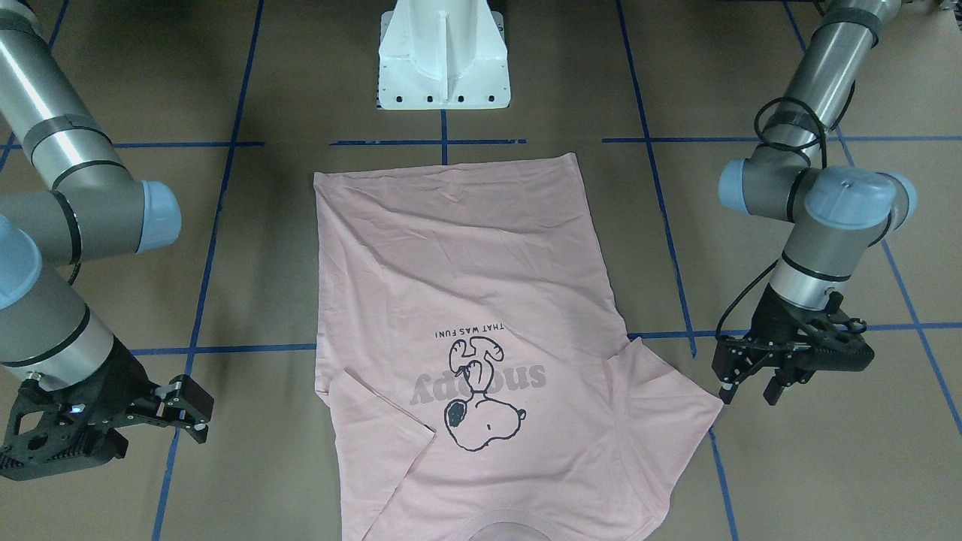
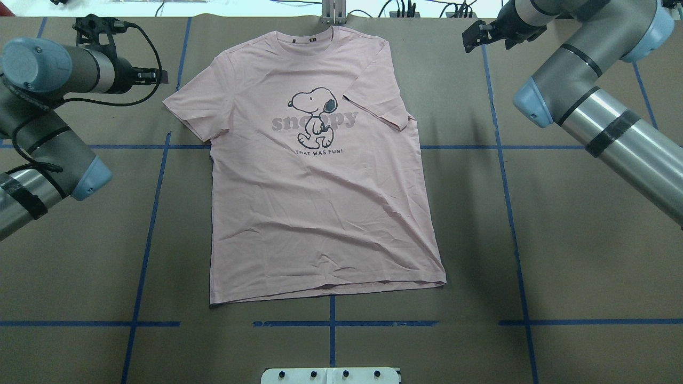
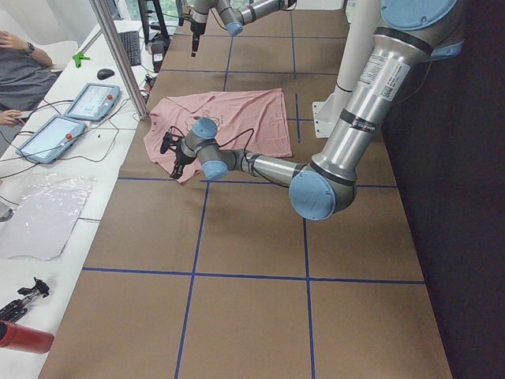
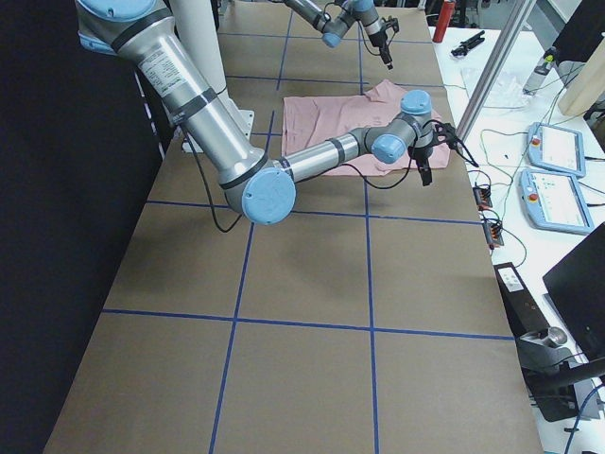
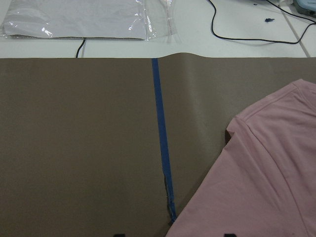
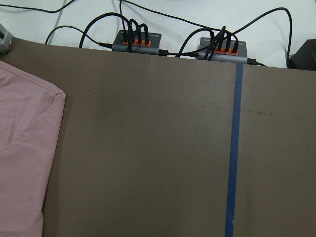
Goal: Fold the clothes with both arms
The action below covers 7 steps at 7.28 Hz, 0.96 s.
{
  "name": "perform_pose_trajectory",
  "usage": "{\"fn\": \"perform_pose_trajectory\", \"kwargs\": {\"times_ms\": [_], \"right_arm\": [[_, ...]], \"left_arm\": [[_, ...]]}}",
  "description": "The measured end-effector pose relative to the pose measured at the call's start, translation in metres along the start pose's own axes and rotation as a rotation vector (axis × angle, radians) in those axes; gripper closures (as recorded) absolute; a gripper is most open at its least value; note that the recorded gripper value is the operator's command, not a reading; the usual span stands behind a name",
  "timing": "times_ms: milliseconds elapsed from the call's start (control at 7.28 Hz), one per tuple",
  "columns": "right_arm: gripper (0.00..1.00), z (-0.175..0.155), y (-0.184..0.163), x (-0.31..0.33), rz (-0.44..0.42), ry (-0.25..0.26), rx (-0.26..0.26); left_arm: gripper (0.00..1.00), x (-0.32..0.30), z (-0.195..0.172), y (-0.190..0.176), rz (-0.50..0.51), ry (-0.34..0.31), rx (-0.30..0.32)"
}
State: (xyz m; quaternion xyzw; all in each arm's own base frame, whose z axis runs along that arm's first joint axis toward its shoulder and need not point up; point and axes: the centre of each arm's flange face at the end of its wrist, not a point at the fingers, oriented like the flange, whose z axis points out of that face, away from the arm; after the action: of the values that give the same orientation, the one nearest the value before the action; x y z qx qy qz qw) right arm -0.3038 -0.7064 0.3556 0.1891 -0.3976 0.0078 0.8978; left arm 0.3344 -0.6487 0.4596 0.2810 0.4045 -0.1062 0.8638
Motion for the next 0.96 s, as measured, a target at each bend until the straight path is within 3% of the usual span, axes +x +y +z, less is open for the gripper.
{"fn": "perform_pose_trajectory", "kwargs": {"times_ms": [275, 687, 961], "right_arm": [[0.0, 0.001, 0.002, 0.004, 0.0, -0.002, 0.001], [0.0, 0.0, 0.002, 0.004, 0.0, -0.004, 0.002], [0.0, -0.001, 0.001, 0.004, 0.0, -0.004, 0.005]], "left_arm": [[0.31, 0.005, 0.029, 0.017, 0.009, -0.03, 0.012], [0.4, 0.006, 0.045, 0.035, 0.022, -0.037, 0.005], [0.52, 0.009, 0.047, 0.041, 0.027, -0.034, -0.002]]}}
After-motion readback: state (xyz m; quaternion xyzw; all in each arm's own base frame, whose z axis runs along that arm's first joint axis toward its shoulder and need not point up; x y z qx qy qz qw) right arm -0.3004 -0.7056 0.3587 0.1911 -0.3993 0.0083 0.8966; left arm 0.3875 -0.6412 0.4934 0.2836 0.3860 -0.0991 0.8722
